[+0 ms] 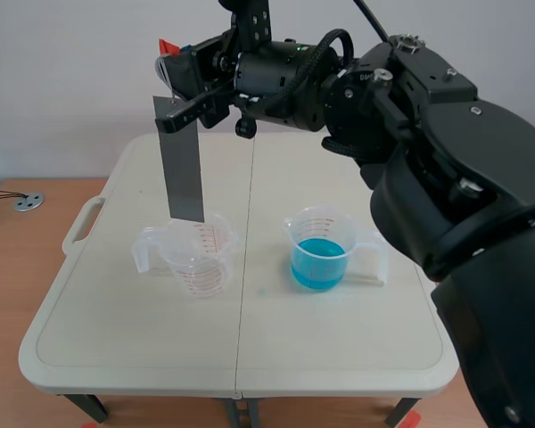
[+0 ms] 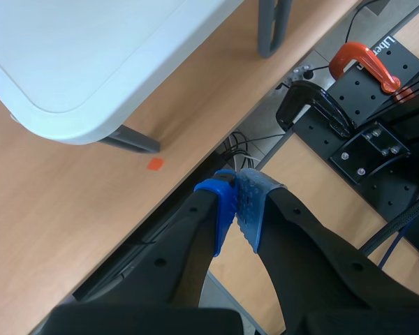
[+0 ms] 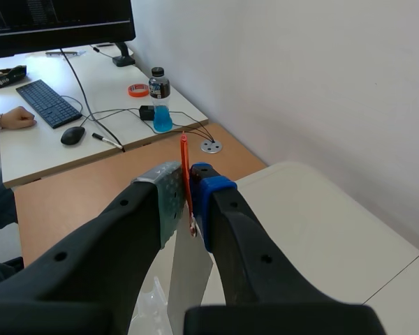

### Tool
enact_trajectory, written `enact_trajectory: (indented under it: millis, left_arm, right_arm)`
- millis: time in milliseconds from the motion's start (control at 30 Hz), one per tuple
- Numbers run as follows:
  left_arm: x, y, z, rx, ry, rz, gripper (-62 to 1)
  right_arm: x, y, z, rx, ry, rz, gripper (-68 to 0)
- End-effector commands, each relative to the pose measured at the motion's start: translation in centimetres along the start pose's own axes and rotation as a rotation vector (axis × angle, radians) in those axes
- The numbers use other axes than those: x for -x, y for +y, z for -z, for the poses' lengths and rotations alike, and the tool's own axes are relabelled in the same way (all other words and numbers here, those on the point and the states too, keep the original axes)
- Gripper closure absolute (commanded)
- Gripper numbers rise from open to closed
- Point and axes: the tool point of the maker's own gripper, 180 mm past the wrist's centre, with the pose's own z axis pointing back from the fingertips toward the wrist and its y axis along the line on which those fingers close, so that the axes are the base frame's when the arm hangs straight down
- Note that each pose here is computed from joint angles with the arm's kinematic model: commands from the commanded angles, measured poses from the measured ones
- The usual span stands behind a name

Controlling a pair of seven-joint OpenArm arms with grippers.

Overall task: Hold the metal plate by the orange handle, dip it into the blue solution, take it out and point at it, then put the plate back in the beaker on the left.
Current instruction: 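Put the plate into the left beaker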

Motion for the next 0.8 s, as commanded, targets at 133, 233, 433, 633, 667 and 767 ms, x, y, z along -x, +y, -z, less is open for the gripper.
enact_trajectory:
  millis: [133, 233, 433, 633, 667, 767]
  left_arm:
    - [-0.6, -0.3, -0.1, 0.004, -0.023, -0.008, -2.6]
    - [-0.6, -0.3, -0.1, 0.004, -0.023, -0.008, -2.6]
    - [-0.6, -0.3, -0.1, 0.004, -0.023, -0.008, -2.6]
    - [-0.6, -0.3, -0.1, 0.004, -0.023, -0.008, -2.6]
    - [-0.6, -0.3, -0.1, 0.004, -0.024, -0.008, -2.6]
    - [-0.6, -0.3, -0.1, 0.004, -0.023, -0.008, -2.6]
  right_arm:
    - [-1.3, 0.1, 0.4, -0.006, -0.033, -0.026, -1.3]
    - [-1.0, 0.3, 0.3, -0.013, -0.026, -0.02, -1.3]
    - [-0.1, 0.6, 0.2, -0.013, -0.002, -0.022, -1.3]
    - [0.9, 1.1, 0.0, -0.03, 0.018, -0.012, -1.3]
    - [1.0, 1.1, 0.0, -0.03, 0.02, -0.012, -1.3]
    - [1.5, 1.2, -0.1, -0.028, 0.033, -0.015, -1.3]
